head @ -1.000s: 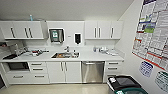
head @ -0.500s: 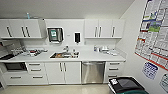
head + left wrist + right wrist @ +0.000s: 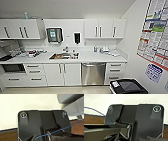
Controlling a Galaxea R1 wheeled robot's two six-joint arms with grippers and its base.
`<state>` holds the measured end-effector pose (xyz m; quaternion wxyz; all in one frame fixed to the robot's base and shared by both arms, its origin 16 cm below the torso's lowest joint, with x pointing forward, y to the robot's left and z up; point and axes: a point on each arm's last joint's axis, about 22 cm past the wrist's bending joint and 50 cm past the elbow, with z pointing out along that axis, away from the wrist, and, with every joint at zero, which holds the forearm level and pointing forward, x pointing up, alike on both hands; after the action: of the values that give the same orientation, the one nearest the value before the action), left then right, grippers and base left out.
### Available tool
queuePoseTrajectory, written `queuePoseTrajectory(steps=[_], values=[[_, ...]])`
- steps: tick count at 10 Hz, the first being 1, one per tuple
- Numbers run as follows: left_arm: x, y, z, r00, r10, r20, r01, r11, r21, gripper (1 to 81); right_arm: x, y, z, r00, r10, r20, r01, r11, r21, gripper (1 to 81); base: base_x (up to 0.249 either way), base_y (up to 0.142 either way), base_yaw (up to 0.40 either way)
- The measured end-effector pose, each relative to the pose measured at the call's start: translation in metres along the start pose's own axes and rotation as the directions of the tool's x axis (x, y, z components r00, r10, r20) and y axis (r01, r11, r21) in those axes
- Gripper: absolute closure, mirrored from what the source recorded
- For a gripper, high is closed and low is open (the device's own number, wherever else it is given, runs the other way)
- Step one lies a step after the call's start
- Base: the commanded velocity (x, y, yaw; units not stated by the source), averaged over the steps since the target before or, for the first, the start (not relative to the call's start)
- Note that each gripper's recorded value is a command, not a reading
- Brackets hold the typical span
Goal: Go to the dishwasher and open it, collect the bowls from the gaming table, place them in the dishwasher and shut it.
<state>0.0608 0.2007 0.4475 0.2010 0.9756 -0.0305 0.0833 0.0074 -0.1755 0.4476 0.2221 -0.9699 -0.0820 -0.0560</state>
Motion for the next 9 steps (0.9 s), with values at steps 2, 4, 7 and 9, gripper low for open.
queuePoseTrajectory(steps=[2, 4, 7, 9], values=[[-0.0005, -0.0005, -0.0004, 1.0000, 0.000, 0.001, 0.000, 1.0000, 0.000, 1.0, -0.0001, -0.0022, 0.0008, 1.0000, 0.000, 0.000, 0.000, 1.0000, 0.003, 1.0, 0.121, 0.000, 0.000], [0.0001, -0.0006, -0.0003, 1.0000, 0.000, 0.000, 0.000, 1.0000, 0.000, 1.0, 0.0002, -0.0021, 0.0008, 1.0000, 0.000, 0.000, 0.000, 1.0000, 0.003, 1.0, 0.126, 0.000, 0.000], [-0.0003, 0.0014, 0.0004, 1.0000, 0.000, 0.000, 0.000, 1.0000, -0.002, 1.0, -0.0001, 0.0000, 0.0000, 1.0000, 0.000, 0.000, 0.000, 1.0000, 0.000, 1.0, 0.126, 0.000, 0.000], [0.0000, 0.0012, 0.0003, 1.0000, 0.000, 0.000, 0.000, 1.0000, -0.002, 1.0, -0.0001, 0.0003, -0.0001, 1.0000, 0.000, 0.000, 0.000, 1.0000, 0.000, 1.0, 0.126, 0.000, 0.000]])
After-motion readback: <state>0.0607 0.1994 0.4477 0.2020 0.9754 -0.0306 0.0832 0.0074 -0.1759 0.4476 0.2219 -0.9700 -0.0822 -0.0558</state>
